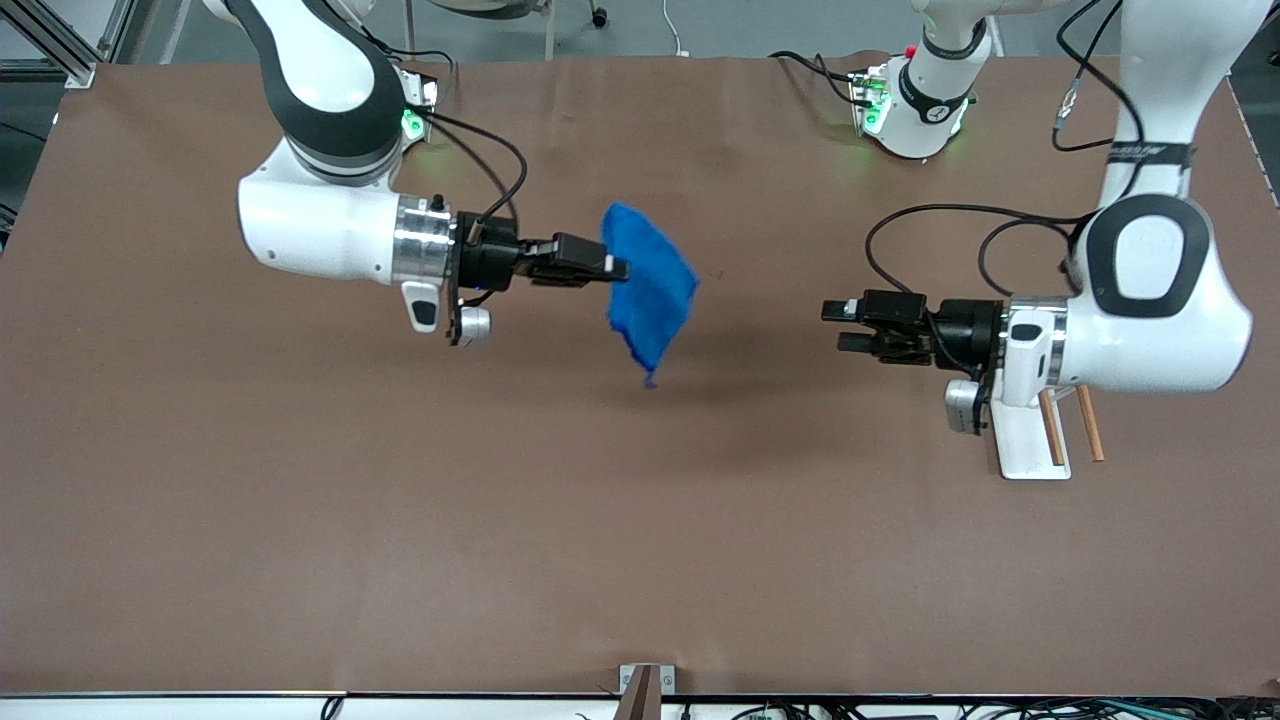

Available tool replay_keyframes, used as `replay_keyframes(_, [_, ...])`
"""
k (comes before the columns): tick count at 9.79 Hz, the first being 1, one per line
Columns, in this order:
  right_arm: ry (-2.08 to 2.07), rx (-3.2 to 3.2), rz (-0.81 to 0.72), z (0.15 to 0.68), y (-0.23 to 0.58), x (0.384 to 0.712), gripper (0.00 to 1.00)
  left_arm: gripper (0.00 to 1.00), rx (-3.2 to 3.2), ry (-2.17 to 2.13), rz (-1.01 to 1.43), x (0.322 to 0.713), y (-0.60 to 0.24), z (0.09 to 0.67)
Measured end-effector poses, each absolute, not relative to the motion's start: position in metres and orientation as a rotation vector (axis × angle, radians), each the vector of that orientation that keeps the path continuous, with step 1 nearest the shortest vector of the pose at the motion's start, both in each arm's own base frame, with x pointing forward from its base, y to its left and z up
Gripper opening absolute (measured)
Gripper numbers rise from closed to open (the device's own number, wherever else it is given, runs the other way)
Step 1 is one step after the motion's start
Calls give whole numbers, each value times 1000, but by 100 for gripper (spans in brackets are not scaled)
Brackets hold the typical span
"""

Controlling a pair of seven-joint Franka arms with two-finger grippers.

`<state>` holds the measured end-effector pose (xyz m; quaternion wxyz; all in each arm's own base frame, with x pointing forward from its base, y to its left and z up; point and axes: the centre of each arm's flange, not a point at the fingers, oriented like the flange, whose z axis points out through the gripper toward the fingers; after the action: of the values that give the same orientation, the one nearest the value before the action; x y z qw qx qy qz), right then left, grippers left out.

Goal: Right arm passes towel to left arm to hang
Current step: 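Grasp the hanging towel with the left gripper beside the right gripper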

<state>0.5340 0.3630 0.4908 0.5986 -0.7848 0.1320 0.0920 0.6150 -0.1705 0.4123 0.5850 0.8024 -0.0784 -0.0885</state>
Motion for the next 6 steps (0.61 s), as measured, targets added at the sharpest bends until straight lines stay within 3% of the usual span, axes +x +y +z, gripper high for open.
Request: replay_keyframes(6, [447,-1691,165,516,411,510,14,100,1380,-135,-250,590,-192,328])
